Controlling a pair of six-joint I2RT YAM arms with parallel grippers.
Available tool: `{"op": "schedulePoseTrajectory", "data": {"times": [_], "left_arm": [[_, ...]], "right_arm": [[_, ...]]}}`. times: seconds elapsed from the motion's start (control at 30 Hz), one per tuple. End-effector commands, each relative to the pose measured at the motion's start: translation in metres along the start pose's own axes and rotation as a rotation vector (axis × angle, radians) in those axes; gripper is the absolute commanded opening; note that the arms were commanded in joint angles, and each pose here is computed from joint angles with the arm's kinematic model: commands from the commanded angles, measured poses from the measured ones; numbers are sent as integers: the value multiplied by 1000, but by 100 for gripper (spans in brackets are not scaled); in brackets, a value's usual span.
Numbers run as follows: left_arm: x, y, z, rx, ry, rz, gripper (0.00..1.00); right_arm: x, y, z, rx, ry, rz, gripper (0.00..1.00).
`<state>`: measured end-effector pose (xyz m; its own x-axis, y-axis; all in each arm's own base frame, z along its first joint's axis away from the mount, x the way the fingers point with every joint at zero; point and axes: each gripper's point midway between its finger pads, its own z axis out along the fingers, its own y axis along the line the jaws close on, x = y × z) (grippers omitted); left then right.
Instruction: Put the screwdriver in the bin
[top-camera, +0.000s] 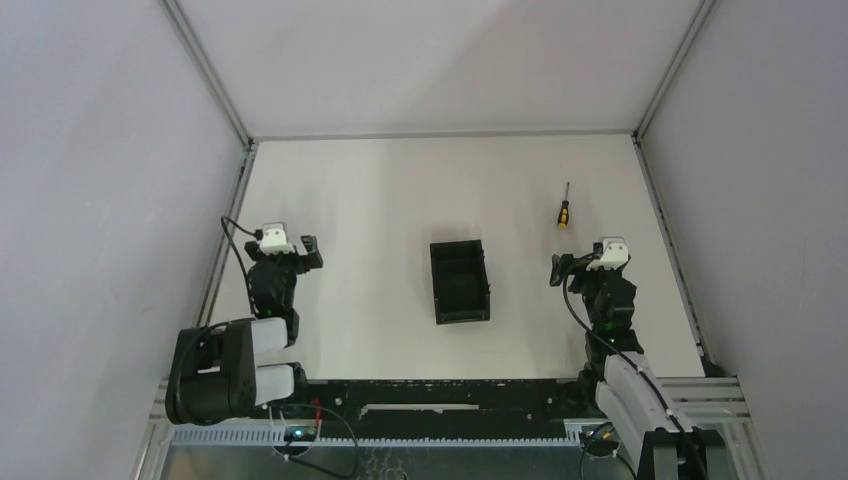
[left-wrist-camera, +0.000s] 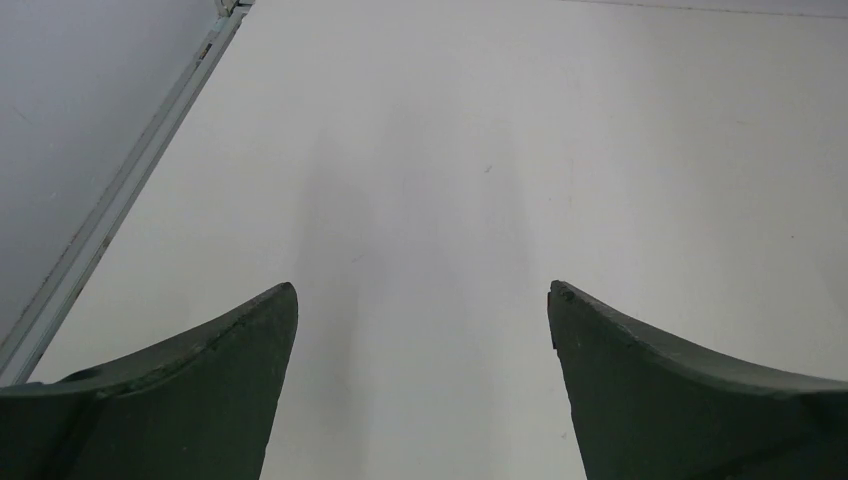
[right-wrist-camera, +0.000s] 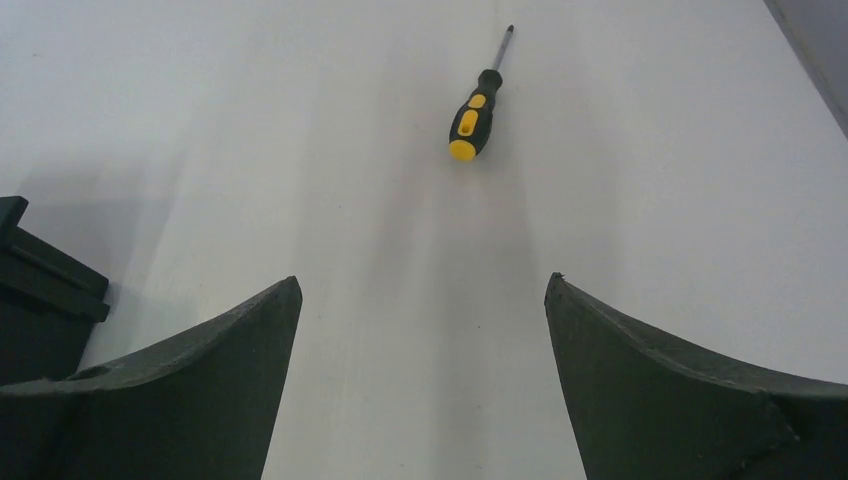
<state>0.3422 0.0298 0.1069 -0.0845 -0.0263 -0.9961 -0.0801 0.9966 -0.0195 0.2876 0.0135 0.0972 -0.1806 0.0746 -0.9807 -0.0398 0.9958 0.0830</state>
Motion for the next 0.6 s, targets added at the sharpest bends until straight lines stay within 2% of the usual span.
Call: {"op": "schedulePoseTrajectory", "data": {"times": [0.0, 0.17, 0.27, 0.43, 0.5, 0.57], "left_arm": [[-30, 1, 10, -5, -83, 18, 100], [-30, 1, 10, -4, -85, 18, 100], [-30, 1, 10, -5, -85, 18, 100], [-31, 1, 10, -4, -86, 18, 100], [-30, 1, 10, -5, -84, 18, 100], [-30, 1, 10, -4, -84, 18, 100]], "right_arm": [[-26, 2, 5, -3, -72, 22, 100], [-36, -2, 12, 41, -10, 75, 100], [-68, -9, 23, 102, 53, 97, 100], [-89, -9, 40, 165, 288, 161, 100], [-80, -7, 50, 178, 431, 181, 100], [-79, -9, 63, 203, 511, 189, 99]]}}
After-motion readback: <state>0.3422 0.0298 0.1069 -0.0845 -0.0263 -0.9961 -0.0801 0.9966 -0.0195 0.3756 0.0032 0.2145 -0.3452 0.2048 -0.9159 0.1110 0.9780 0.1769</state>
